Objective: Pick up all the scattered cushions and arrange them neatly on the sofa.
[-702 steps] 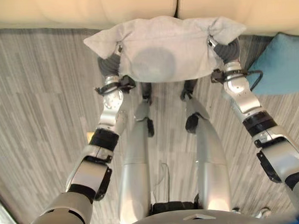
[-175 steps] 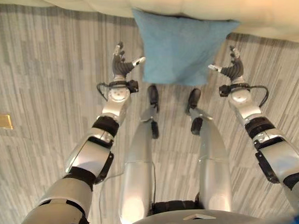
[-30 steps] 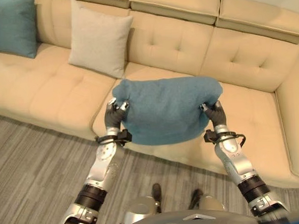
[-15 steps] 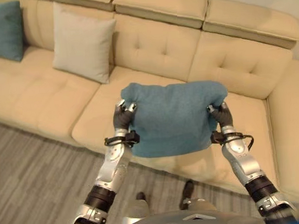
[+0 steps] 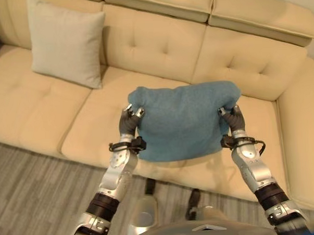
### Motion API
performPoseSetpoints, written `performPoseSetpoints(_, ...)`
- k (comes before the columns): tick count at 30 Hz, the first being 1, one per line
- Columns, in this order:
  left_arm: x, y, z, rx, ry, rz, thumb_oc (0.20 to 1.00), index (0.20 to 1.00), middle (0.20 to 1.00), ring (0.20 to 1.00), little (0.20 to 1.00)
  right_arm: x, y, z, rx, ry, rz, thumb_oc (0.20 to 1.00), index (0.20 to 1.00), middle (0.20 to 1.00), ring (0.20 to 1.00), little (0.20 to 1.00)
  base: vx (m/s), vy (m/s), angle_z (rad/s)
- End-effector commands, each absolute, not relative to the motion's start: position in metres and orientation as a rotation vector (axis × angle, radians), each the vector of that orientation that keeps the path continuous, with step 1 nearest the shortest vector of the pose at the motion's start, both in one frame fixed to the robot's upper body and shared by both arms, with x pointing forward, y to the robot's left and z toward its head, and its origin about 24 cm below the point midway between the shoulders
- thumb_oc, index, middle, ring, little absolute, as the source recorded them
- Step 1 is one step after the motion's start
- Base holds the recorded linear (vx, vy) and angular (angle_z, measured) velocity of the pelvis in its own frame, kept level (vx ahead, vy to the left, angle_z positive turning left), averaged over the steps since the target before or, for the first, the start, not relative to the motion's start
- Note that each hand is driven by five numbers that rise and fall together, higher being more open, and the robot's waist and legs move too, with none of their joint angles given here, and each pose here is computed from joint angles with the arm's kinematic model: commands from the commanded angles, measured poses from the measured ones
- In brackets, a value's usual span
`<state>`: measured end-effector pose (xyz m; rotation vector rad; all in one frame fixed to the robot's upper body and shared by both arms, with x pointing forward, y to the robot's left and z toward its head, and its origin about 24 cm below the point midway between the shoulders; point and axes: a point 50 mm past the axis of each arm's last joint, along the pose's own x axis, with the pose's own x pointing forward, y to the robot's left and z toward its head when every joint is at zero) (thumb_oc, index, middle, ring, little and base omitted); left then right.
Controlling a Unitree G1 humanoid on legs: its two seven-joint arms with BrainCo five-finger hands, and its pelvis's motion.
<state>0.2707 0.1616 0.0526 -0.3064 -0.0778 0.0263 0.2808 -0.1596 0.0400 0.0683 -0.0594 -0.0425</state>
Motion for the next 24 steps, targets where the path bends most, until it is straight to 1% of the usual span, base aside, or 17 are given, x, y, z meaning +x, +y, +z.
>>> performPoseSetpoints(1, 0.276, 0.118, 0.109, -0.318, -0.343, -0.234, 0.2, 0.2, 0.2, 0.2, 0.2, 0.296, -0.117, 0.108, 0.157, -0.387, 0.157, 0.2, 0.2, 0.2, 0.2, 0.2, 0.06, 0.117, -0.21)
performPoseSetpoints(3, 0.278, 0.118, 0.114, -0.3, -0.364, -0.231, 0.2, 0.2, 0.2, 0.2, 0.2, 0.297, -0.116, 0.11, 0.152, -0.395, 0.157, 0.2, 0.2, 0.2, 0.2, 0.2, 0.04, 0.069, -0.15)
performPoseSetpoints(7, 0.295, 0.11, 0.148, -0.255, -0.493, -0.22, 0.2, 0.2, 0.2, 0.2, 0.2, 0.312, -0.107, 0.133, 0.116, -0.464, 0.175, 0.2, 0.2, 0.2, 0.2, 0.2, 0.04, 0.049, -0.03)
performPoseSetpoints(9, 0.303, 0.101, 0.171, -0.268, -0.57, -0.218, 0.2, 0.2, 0.2, 0.2, 0.2, 0.319, -0.099, 0.153, 0.086, -0.524, 0.193, 0.2, 0.2, 0.2, 0.2, 0.2, -0.13, -0.004, -0.08)
performPoseSetpoints(11, 0.315, 0.093, 0.2, -0.255, -0.662, -0.202, 0.2, 0.2, 0.2, 0.2, 0.2, 0.334, -0.092, 0.181, 0.029, -0.597, 0.184, 0.2, 0.2, 0.2, 0.2, 0.2, -0.18, -0.023, -0.02)
performPoseSetpoints(12, 0.324, 0.089, 0.216, -0.247, -0.693, -0.185, 0.2, 0.2, 0.2, 0.2, 0.2, 0.342, -0.088, 0.203, -0.005, -0.653, 0.169, 0.2, 0.2, 0.2, 0.2, 0.2, -0.07, -0.015, -0.05)
performPoseSetpoints(13, 0.325, 0.089, 0.216, -0.247, -0.696, -0.185, 0.2, 0.2, 0.2, 0.2, 0.2, 0.343, -0.088, 0.204, -0.005, -0.656, 0.169, 0.2, 0.2, 0.2, 0.2, 0.2, -0.06, -0.013, -0.1)
performPoseSetpoints(14, 0.33, 0.086, 0.223, -0.246, -0.702, -0.179, 0.2, 0.2, 0.2, 0.2, 0.2, 0.347, -0.085, 0.216, -0.014, -0.685, 0.164, 0.2, 0.2, 0.2, 0.2, 0.2, -0.06, -0.019, -0.13)
performPoseSetpoints(15, 0.34, 0.081, 0.239, -0.229, -0.726, -0.161, 0.2, 0.2, 0.2, 0.2, 0.2, 0.351, -0.08, 0.243, -0.059, -0.76, 0.153, 0.2, 0.2, 0.2, 0.2, 0.2, -0.07, -0.015, -0.09)
performPoseSetpoints(16, 0.34, 0.081, 0.24, -0.229, -0.729, -0.162, 0.2, 0.2, 0.2, 0.2, 0.2, 0.351, -0.08, 0.244, -0.059, -0.763, 0.152, 0.2, 0.2, 0.2, 0.2, 0.2, -0.07, -0.008, -0.05)
performPoseSetpoints(17, 0.347, 0.077, 0.257, -0.204, -0.759, -0.149, 0.2, 0.2, 0.2, 0.2, 0.2, 0.354, -0.076, 0.265, -0.079, -0.818, 0.139, 0.2, 0.2, 0.2, 0.2, 0.2, -0.04, 0.011, -0.04)
performPoseSetpoints(19, 0.35, 0.077, 0.269, -0.187, -0.786, -0.143, 0.2, 0.2, 0.2, 0.2, 0.2, 0.356, -0.076, 0.275, -0.099, -0.843, 0.124, 0.2, 0.2, 0.2, 0.2, 0.2, -0.03, 0.011, -0.07)
performPoseSetpoints(21, 0.356, 0.068, 0.308, -0.186, -0.857, -0.133, 0.2, 0.2, 0.2, 0.2, 0.2, 0.362, -0.075, 0.309, -0.14, -0.911, 0.065, 0.2, 0.2, 0.2, 0.2, 0.2, 0.01, 0.013, -0.06)
performPoseSetpoints(24, 0.355, 0.062, 0.329, -0.193, -0.898, -0.139, 0.2, 0.2, 0.2, 0.2, 0.2, 0.365, -0.076, 0.325, -0.152, -0.927, 0.038, 0.2, 0.2, 0.2, 0.2, 0.2, 0.01, 0.019, -0.12)
